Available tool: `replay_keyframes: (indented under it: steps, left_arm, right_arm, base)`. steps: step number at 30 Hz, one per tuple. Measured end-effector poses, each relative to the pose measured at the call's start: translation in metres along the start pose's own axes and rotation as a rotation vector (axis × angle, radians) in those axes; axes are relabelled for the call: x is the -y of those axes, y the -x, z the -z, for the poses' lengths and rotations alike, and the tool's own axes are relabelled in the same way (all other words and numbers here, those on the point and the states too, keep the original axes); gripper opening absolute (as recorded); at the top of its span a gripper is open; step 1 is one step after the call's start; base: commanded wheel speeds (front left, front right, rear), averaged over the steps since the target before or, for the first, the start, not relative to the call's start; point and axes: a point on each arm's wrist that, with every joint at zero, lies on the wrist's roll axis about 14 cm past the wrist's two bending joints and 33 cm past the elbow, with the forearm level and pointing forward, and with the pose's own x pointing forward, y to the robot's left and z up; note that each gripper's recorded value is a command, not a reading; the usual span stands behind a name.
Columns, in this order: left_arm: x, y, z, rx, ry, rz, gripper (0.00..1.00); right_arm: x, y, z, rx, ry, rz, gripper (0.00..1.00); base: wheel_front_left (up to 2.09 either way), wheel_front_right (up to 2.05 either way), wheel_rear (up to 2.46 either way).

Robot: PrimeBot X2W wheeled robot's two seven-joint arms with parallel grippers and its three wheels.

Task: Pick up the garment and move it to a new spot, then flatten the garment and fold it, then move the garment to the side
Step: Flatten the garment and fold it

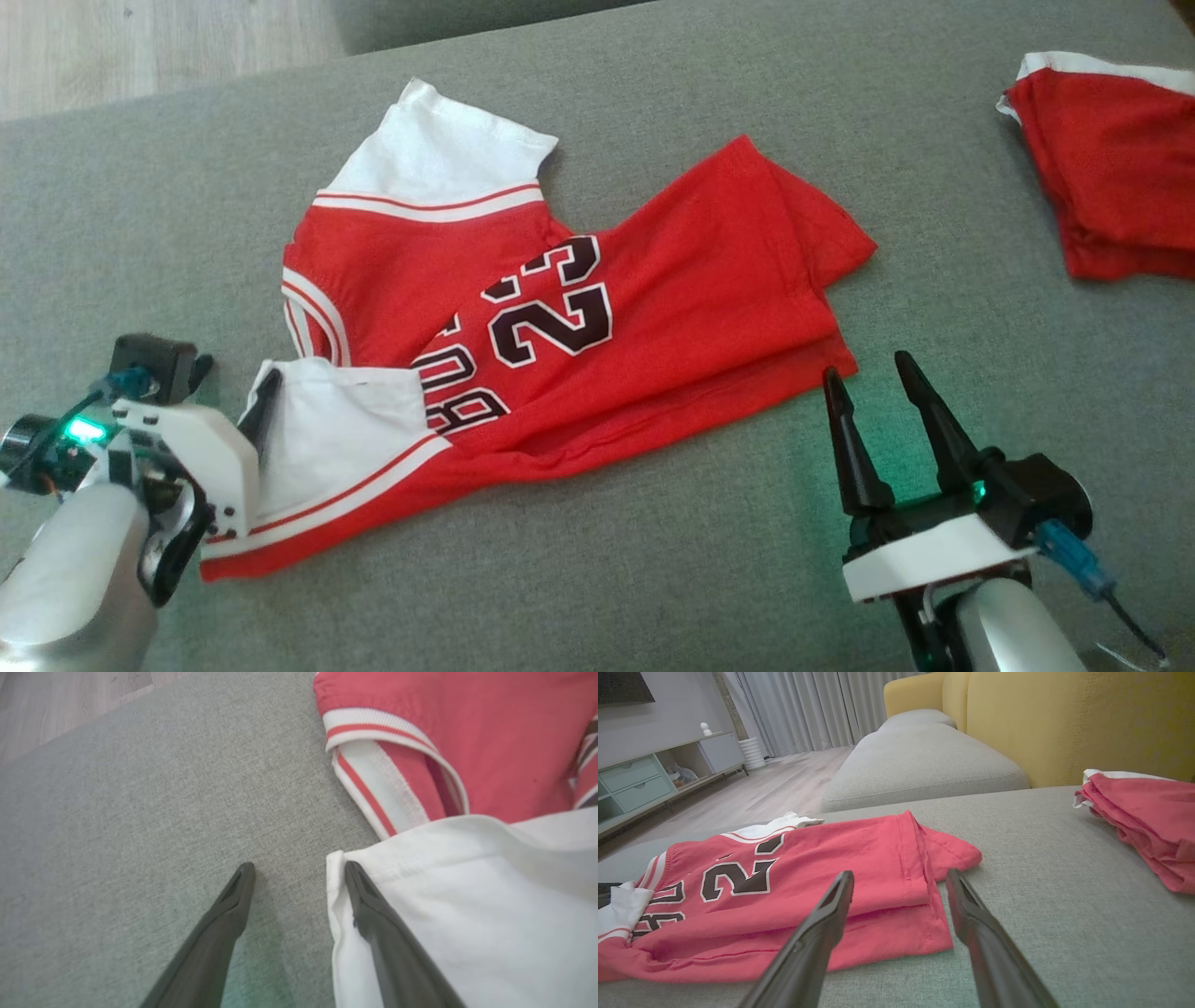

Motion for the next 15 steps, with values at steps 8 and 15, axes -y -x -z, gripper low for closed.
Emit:
replay_keyframes:
  steps: [8, 15]
  left_arm:
    - [0.009, 0.000, 0.001, -0.020, -0.013, 0.042, 0.48]
    - [0.019, 0.004, -0.002, 0.014, -0.020, 0.077, 0.00]
  right_arm:
    - [0.001, 0.000, -0.002, 0.006, 0.002, 0.004, 1.00]
    - [0.001, 0.001, -0.001, 0.004, 0.002, 0.002, 1.00]
  base:
    - [0.00, 0.00, 0.00]
    - [0.00, 0.00, 0.00]
